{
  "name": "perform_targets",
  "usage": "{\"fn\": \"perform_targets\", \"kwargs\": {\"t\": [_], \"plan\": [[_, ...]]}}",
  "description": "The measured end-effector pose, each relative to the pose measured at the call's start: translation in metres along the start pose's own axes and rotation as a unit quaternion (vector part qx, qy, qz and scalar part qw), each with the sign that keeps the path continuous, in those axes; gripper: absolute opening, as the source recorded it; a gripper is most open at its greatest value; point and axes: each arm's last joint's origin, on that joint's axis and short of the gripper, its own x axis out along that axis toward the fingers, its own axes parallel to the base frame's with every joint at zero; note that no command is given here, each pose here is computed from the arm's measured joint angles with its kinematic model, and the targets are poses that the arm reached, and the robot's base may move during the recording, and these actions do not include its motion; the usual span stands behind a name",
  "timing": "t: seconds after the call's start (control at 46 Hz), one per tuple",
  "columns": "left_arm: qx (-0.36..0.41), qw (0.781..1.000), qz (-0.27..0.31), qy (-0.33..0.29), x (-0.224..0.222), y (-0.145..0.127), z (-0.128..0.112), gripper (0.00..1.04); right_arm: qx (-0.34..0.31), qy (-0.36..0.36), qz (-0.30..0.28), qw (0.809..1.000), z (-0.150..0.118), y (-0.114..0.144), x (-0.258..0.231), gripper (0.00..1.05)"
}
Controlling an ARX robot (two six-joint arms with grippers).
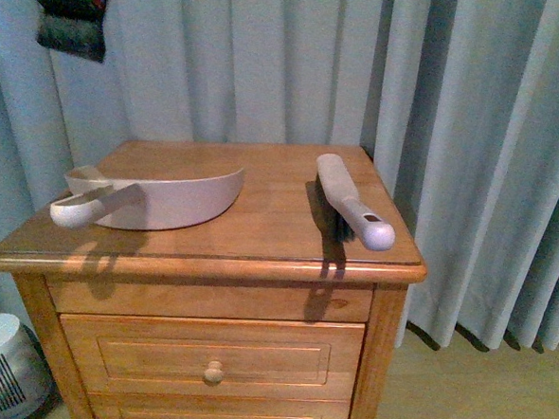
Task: Clean up trash
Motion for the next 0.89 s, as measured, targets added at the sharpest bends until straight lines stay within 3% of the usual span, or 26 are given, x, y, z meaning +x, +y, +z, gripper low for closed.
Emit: {"fn": "perform_targets", "kwargs": {"t": [0.304,0.891], "plan": [[-0.018,0.996,0.011,0.081,0.074,-0.015,-0.033,0.97,0.000,0.000,0.000,1.000,0.000,0.000,0.000,0.97],[-0.023,0.992,0.009,0.121,0.115,-0.027,-0.066,0.97,0.000,0.000,0.000,1.000,0.000,0.000,0.000,0.97]]}}
